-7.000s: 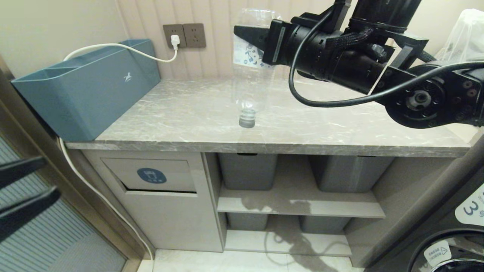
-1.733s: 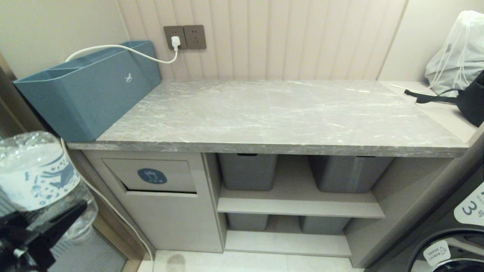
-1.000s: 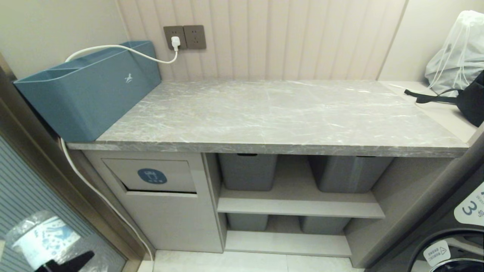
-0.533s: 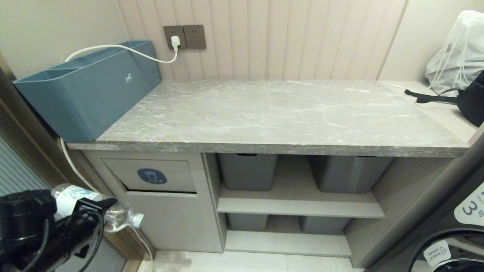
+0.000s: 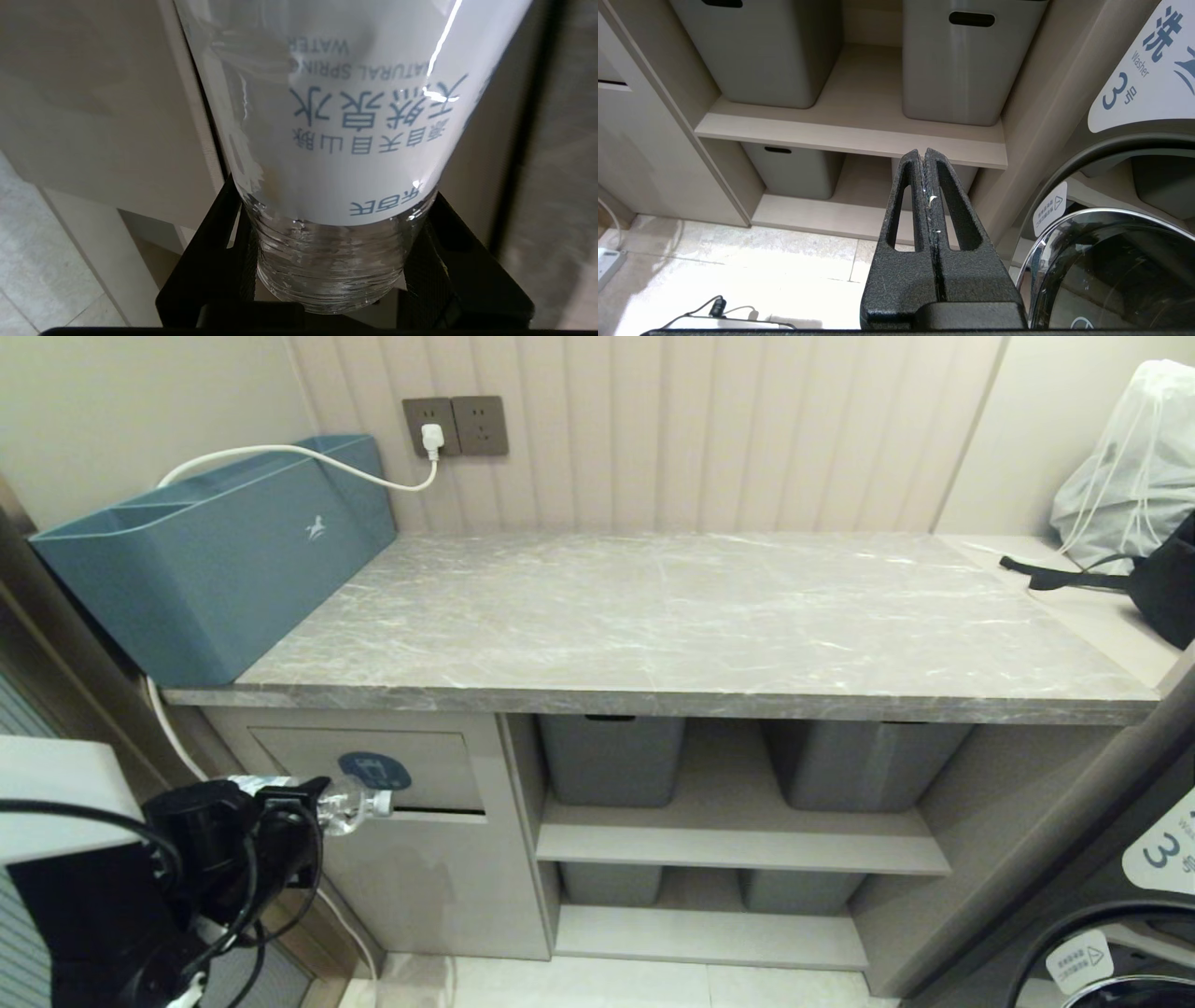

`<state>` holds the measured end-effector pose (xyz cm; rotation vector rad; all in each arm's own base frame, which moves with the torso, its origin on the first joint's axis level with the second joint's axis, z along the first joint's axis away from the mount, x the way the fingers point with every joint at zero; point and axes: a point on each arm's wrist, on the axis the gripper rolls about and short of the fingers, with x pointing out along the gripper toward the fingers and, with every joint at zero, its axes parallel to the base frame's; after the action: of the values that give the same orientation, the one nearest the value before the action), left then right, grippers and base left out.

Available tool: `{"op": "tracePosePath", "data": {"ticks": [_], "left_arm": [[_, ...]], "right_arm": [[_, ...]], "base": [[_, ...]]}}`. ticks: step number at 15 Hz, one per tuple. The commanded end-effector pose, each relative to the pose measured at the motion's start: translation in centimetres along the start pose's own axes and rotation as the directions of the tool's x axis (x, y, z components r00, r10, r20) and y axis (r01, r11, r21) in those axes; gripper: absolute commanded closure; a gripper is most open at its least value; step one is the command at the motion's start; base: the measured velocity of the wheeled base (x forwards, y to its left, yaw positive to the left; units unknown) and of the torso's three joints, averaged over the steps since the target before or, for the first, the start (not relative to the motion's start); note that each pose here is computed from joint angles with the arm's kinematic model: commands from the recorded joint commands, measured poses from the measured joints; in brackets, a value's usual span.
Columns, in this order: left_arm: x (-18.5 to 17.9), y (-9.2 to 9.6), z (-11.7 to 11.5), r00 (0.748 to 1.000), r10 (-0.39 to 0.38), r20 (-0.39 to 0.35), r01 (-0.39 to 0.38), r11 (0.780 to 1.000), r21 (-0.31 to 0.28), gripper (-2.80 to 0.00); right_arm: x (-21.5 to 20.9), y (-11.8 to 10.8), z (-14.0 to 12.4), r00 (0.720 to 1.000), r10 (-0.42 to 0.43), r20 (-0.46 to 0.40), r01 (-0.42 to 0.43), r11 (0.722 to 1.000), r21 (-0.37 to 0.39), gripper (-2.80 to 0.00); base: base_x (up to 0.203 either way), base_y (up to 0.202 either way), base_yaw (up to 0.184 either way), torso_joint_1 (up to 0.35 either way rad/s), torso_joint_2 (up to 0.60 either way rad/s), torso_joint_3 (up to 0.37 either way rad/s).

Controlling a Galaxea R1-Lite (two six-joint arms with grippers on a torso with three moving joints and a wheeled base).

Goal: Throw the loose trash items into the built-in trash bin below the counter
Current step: Put the garbage in the trash can

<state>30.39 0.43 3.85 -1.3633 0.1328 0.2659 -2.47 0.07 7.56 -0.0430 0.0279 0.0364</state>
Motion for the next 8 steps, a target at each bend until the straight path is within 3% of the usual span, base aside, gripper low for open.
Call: {"op": "tracePosePath", "data": {"ticks": [1, 8], "left_arm": [[1.4, 1.9, -0.5, 0.999, 0.049, -0.007, -0.049, 0.999, -0.007, 0.0], [6.1, 5.1, -1.0, 0.997, 0.07, -0.017, -0.07, 0.997, -0.016, 0.0]], "right_arm": [[0.0, 0.0, 0.0, 1.0, 0.001, -0.002, -0.001, 1.0, -0.001, 0.0], [0.0, 0.0, 0.0, 1.0, 0.003, -0.002, -0.003, 1.0, -0.001, 0.0]], "base": [[0.0, 0.0, 0.0, 0.0, 0.0, 0.0], [0.0, 0.0, 0.0, 0.0, 0.0, 0.0]]}}
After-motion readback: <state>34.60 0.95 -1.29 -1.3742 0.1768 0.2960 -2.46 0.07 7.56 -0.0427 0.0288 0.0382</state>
